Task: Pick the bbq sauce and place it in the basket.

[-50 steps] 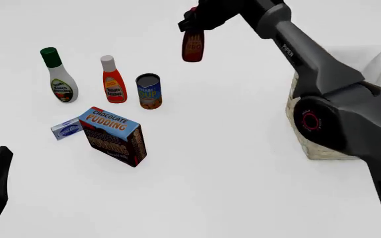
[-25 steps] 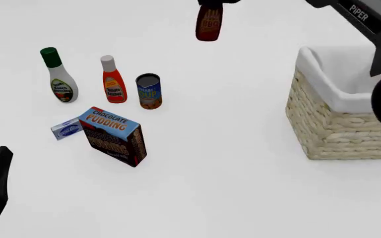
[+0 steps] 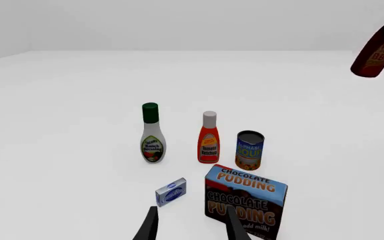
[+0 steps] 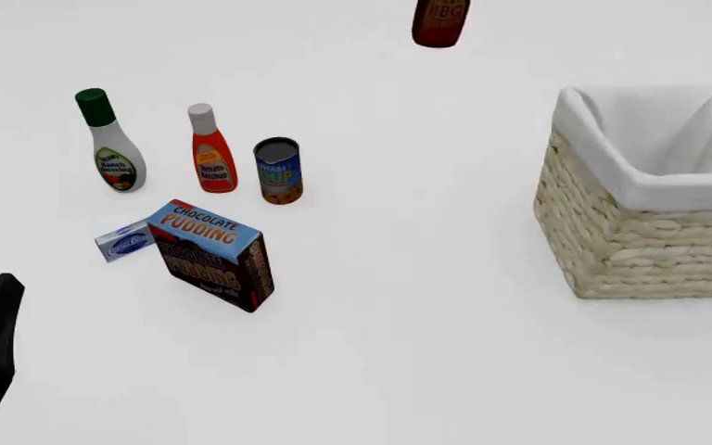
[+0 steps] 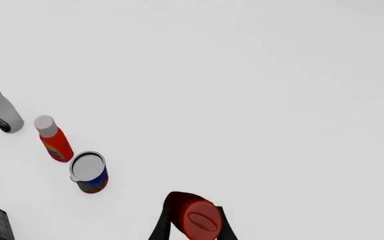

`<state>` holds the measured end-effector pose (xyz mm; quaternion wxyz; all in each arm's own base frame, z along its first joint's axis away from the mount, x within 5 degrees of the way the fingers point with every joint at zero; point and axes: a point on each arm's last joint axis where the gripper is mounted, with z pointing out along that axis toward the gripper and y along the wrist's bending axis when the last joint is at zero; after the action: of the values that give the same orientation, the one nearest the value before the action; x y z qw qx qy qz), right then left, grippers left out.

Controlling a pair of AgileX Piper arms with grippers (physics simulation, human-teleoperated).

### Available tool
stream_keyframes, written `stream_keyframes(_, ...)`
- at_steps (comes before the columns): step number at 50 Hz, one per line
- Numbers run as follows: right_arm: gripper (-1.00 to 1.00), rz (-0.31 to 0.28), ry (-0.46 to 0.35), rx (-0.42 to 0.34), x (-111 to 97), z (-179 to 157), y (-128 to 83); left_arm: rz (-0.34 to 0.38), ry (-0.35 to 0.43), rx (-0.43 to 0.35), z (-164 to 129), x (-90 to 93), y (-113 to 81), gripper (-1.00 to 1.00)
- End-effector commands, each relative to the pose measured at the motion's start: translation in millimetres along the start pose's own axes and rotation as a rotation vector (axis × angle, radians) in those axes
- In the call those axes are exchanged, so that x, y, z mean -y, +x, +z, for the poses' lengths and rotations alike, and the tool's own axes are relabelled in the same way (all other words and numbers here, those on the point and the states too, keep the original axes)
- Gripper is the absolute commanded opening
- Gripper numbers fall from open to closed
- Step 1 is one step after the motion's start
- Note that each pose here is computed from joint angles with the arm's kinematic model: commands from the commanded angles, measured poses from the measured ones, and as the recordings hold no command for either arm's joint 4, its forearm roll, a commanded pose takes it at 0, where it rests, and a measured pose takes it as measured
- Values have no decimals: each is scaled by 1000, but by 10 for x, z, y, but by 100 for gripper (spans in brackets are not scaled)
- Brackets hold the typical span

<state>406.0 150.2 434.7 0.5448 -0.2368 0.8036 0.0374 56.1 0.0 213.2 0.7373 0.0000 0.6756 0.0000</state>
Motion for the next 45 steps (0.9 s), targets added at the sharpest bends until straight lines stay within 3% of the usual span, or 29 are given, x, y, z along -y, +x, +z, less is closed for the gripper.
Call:
stream_keyframes(1,-100,26,50,31,190,-345,-20,0,0,0,0,0,0,100)
stream_keyframes(18,-100,42,130,50,446,-846,46,0,0,0,0,0,0,100)
stream_keyframes(45,-100,88,287,49,887,-1317,230,0,0,0,0,0,0,100)
